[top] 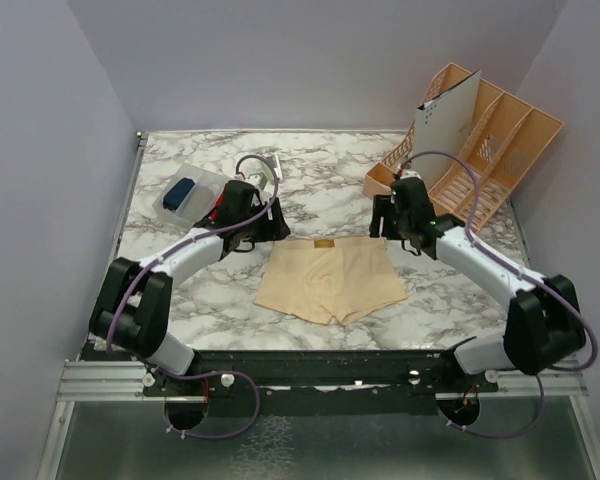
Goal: Roll the underwear
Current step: Flatten out the underwear at the center of the board.
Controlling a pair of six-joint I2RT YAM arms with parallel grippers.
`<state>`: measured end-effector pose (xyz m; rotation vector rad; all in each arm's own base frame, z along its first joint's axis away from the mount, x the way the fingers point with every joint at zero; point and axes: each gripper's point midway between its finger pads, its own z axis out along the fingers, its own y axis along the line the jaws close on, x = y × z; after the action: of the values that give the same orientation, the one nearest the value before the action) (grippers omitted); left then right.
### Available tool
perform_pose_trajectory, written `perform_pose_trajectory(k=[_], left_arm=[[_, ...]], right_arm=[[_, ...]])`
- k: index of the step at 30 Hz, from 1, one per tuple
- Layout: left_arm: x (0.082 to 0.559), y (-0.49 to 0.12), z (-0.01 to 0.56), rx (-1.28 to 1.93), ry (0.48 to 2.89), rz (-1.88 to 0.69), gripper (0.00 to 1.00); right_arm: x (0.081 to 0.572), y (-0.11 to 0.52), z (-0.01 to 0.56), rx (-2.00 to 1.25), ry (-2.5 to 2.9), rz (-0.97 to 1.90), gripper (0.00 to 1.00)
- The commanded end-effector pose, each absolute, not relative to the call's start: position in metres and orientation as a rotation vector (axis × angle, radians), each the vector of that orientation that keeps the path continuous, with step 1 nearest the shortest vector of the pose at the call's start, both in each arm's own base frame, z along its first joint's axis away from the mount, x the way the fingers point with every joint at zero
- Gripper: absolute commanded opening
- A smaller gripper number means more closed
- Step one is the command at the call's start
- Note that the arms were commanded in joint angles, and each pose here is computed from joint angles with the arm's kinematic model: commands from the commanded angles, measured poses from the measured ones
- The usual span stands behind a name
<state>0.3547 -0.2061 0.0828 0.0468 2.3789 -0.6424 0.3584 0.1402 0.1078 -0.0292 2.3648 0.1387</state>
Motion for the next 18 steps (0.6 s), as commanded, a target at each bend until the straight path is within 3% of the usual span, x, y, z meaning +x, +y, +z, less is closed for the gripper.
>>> perform_pose_trajectory(k=[1,8,18], left_arm=[[0.327,-0.22,0.122,0.147,2.272,-0.798,0.75],[0.303,-0.227,0.136,0.104,2.19,-0.969,0.98],[0.317,-0.222,0.168,-0.04,2.058,-1.023,0.99]], right_arm=[[0.306,0.118,0.09,0.166,2.445,0.147,0.7],[0.236,0.089,0.04,0.49,2.561,0.083,0.69],[0.225,0.072,0.037,0.535,2.552,-0.004,0.57]])
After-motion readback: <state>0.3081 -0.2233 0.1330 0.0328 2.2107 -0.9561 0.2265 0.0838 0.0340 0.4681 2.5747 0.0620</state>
